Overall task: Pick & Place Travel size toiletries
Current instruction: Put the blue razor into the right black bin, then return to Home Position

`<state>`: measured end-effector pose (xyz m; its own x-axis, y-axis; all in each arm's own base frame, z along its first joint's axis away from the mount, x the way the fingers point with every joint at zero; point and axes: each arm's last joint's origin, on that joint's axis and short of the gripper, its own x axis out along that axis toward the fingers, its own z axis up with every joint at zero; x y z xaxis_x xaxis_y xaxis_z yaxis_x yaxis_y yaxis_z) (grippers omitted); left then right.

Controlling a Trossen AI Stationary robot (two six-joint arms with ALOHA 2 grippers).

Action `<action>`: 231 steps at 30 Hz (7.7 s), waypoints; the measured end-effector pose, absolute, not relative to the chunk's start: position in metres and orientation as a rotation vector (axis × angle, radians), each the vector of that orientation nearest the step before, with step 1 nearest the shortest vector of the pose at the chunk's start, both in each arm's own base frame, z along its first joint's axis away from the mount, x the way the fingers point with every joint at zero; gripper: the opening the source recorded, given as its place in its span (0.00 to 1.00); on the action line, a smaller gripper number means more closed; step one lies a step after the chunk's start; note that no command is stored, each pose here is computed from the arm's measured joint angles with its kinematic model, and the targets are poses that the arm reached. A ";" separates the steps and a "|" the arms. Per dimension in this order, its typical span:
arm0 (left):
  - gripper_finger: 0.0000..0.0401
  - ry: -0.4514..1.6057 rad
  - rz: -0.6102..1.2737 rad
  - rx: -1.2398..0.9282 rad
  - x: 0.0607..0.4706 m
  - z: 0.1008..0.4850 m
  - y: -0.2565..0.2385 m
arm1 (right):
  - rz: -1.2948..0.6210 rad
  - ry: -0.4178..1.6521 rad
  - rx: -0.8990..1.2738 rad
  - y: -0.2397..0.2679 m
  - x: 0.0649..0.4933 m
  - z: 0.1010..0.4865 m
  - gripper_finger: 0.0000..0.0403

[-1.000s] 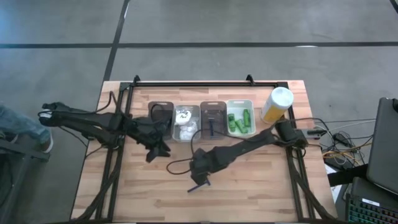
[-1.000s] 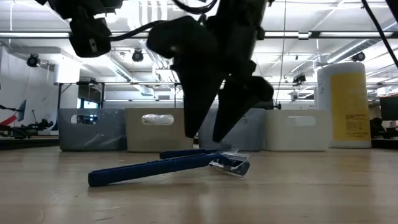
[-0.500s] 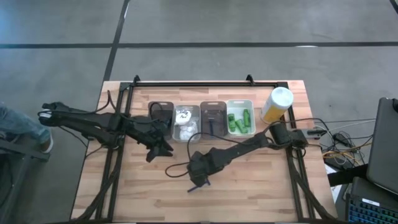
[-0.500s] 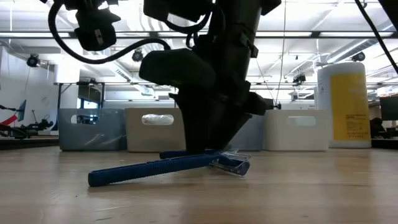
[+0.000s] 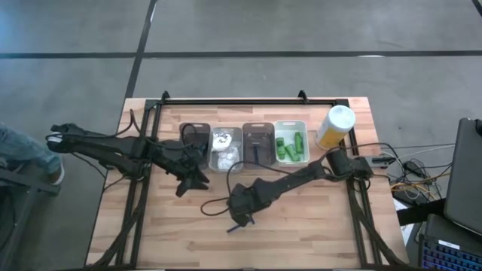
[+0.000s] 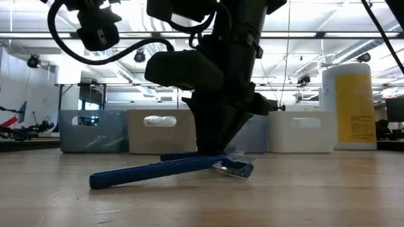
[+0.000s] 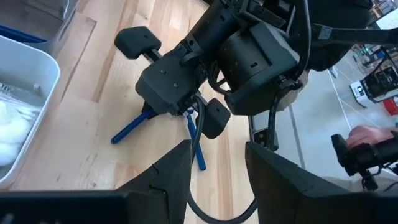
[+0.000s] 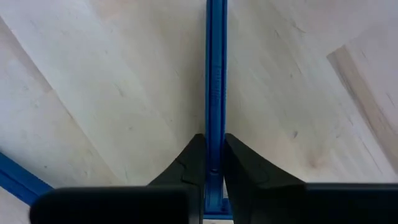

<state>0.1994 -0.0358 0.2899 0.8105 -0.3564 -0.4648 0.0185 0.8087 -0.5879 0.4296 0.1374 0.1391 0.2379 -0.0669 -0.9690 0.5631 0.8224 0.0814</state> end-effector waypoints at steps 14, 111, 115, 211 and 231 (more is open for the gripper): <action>0.39 0.677 -0.256 -0.548 0.182 0.289 -0.042 | -0.783 0.965 0.811 0.153 0.412 0.191 0.08; 0.39 0.515 0.154 -0.519 0.164 0.298 -0.025 | 0.317 1.071 -0.186 0.177 0.418 0.178 0.61; 0.39 0.517 0.151 -0.508 0.164 0.298 -0.025 | 0.361 1.084 -0.203 0.192 0.415 0.169 0.62; 0.39 0.525 0.087 -0.327 0.127 0.305 -0.019 | -1.096 0.873 0.969 -0.047 0.385 0.202 0.40; 0.39 0.550 0.109 -0.312 0.133 0.302 -0.020 | -0.739 0.852 0.637 0.008 0.407 0.257 0.74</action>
<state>0.1325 -0.0195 0.3017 0.8481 0.0192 -0.5294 -0.1847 0.9473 -0.2616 0.4066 0.0078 0.2568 0.4477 -0.3136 -0.8374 0.7849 0.5865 0.2000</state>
